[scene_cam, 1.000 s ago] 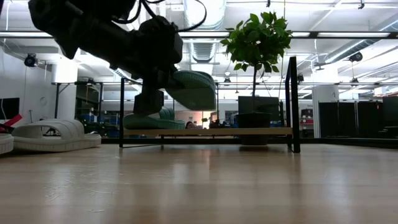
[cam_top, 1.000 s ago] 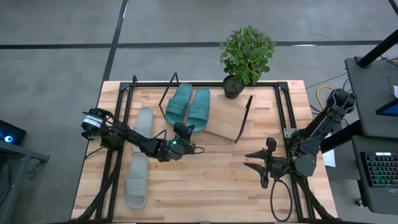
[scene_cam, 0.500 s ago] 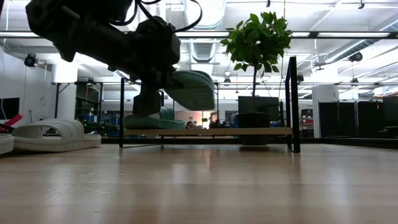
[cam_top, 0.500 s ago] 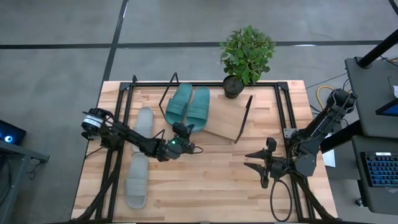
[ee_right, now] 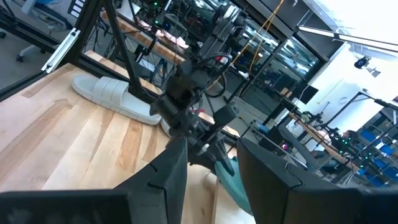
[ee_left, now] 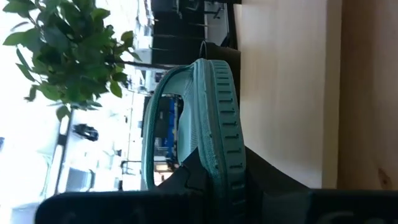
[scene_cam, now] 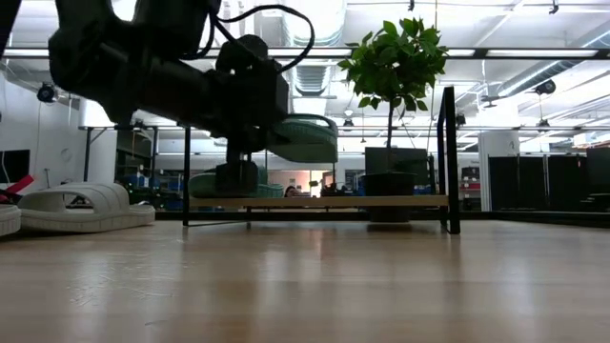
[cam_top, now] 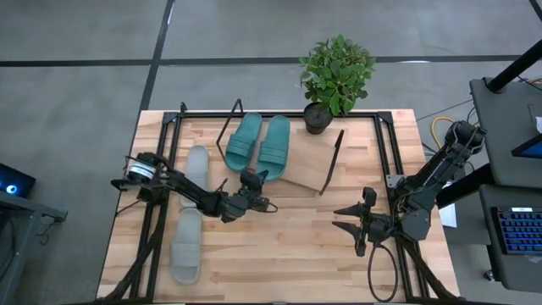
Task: Pick and place slides into the shelf
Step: Put the green slipper on the shelf
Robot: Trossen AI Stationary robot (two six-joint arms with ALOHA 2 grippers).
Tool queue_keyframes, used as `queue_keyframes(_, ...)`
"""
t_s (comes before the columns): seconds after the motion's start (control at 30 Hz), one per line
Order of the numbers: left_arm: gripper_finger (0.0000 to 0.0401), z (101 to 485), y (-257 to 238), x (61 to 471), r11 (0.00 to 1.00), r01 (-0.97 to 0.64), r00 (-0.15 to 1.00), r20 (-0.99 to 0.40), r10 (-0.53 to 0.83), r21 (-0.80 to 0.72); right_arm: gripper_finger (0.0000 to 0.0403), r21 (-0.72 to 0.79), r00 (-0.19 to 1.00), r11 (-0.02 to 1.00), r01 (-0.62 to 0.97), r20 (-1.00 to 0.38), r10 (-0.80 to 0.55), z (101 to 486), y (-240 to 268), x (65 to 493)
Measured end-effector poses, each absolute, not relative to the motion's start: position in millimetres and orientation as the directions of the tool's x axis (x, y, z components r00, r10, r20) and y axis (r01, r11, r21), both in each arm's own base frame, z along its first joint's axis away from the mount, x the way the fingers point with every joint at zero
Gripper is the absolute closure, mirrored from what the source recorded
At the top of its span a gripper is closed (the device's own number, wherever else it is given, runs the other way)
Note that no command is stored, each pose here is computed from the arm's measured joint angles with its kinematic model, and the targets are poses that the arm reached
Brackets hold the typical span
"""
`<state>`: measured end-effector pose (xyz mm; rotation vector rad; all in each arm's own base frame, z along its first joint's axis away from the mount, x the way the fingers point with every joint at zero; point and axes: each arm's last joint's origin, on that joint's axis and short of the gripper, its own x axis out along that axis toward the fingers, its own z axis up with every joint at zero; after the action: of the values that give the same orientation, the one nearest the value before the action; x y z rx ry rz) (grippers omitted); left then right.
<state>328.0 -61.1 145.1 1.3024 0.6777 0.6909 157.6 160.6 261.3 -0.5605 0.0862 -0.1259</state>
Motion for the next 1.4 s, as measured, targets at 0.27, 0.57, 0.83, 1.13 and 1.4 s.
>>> queue_keyframes(0.27,0.038,130,-58,329,0.121,-0.041,0.633,-0.068,0.771,0.992,0.0271,-0.535,0.989,0.84,0.095,-0.047,-0.142,261,161,158)
queue_keyframes(0.57,0.038,131,-57,327,0.147,-0.07,0.636,-0.069,0.769,0.987,0.0271,-0.536,0.989,0.839,0.095,-0.048,-0.143,261,160,158)
queue_keyframes(0.83,0.038,120,-50,318,0.155,-0.045,0.618,-0.094,0.781,0.987,0.0271,-0.536,0.989,0.839,0.095,-0.048,-0.142,261,160,158)
queue_keyframes(1.13,0.038,114,-41,312,0.17,-0.034,0.615,-0.114,0.78,0.985,0.0271,-0.536,0.989,0.839,0.095,-0.048,-0.143,261,160,158)
queue_keyframes(1.4,0.038,112,-33,313,0.171,-0.023,0.605,-0.123,0.787,0.985,0.0271,-0.536,0.989,0.839,0.095,-0.048,-0.143,261,160,158)
